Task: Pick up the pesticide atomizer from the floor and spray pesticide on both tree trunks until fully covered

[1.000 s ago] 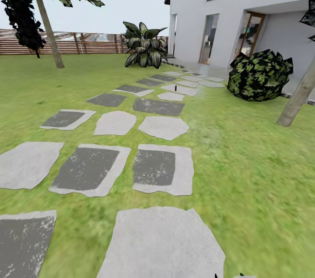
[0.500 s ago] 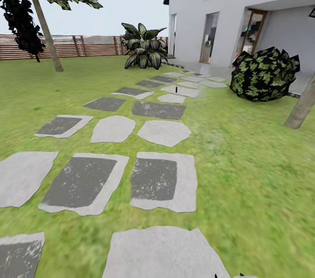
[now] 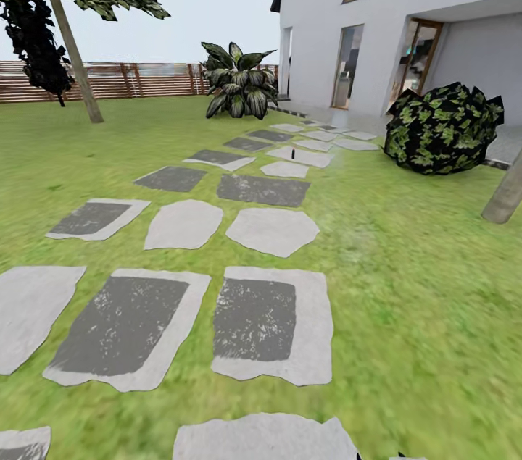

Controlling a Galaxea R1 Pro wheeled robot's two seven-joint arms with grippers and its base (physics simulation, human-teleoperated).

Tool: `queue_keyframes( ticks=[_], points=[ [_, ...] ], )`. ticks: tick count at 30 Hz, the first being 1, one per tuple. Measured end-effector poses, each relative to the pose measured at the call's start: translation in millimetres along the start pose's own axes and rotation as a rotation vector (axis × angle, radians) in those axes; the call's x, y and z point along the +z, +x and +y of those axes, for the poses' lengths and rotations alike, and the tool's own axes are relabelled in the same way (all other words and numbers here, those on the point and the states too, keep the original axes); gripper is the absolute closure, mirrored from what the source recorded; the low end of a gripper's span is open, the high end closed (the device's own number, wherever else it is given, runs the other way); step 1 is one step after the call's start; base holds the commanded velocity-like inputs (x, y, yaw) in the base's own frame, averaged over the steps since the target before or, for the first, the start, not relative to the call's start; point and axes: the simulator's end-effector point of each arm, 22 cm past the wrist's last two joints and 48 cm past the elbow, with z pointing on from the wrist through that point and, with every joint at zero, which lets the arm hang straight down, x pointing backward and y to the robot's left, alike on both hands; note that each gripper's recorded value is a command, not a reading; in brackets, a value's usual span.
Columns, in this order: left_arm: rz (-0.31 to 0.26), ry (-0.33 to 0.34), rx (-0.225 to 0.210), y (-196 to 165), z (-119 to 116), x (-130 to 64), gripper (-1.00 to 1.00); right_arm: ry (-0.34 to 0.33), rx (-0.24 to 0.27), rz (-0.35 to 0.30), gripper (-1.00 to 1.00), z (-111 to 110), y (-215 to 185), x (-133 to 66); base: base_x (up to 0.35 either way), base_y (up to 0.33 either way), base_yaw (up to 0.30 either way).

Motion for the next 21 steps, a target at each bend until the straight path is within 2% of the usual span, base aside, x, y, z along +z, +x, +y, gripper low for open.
queue_keyframes(
  ticks=[21],
  points=[
    [0.005,0.005,0.006,2.6,-1.5,-1.0,-1.0,-0.003,0.0,0.021,-1.0,0.7,10.4,-2.7,0.34,0.0,0.0]
  ],
)
